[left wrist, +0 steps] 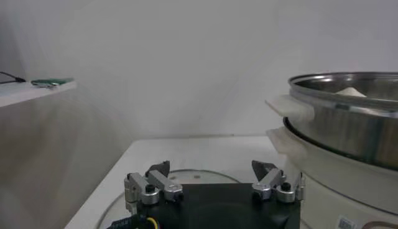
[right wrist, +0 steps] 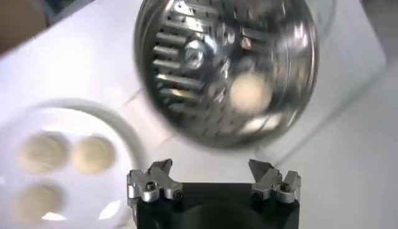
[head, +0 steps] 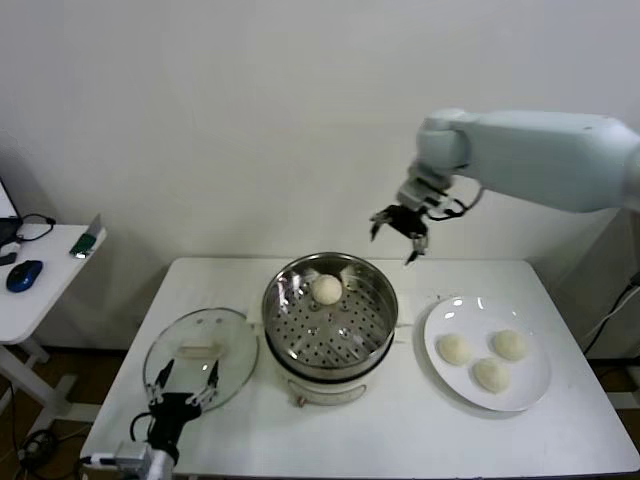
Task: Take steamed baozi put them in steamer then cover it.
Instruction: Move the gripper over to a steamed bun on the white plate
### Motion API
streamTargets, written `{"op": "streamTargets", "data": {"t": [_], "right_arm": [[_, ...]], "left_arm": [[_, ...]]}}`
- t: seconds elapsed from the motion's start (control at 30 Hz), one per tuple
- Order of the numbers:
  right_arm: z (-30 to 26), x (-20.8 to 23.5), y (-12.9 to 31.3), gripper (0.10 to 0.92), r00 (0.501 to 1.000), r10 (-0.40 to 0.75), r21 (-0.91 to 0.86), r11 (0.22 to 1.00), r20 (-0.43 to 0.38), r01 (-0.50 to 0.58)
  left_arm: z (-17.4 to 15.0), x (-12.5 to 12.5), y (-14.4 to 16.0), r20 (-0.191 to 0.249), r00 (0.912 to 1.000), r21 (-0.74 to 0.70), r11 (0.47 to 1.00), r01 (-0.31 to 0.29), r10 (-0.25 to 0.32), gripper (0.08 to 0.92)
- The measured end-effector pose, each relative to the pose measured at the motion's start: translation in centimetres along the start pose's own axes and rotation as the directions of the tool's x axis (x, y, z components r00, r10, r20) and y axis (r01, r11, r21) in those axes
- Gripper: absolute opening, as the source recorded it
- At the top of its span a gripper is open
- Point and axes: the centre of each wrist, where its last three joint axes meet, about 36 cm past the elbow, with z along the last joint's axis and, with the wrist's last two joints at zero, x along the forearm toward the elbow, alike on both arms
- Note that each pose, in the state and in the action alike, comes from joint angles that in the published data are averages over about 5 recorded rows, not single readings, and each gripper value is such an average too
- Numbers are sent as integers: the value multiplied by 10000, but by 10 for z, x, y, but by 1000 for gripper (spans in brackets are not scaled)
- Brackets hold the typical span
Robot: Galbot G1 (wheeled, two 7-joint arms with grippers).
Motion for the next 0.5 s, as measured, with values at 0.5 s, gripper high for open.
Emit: {"op": "streamTargets", "data": {"t": [0.5], "right_arm": [[37, -107, 131, 823, 9990, -428, -4710, 8815, -88, 336]], "left_arm": [[3, 0, 2, 10, 9999, 30, 9999, 124, -124, 823]]}}
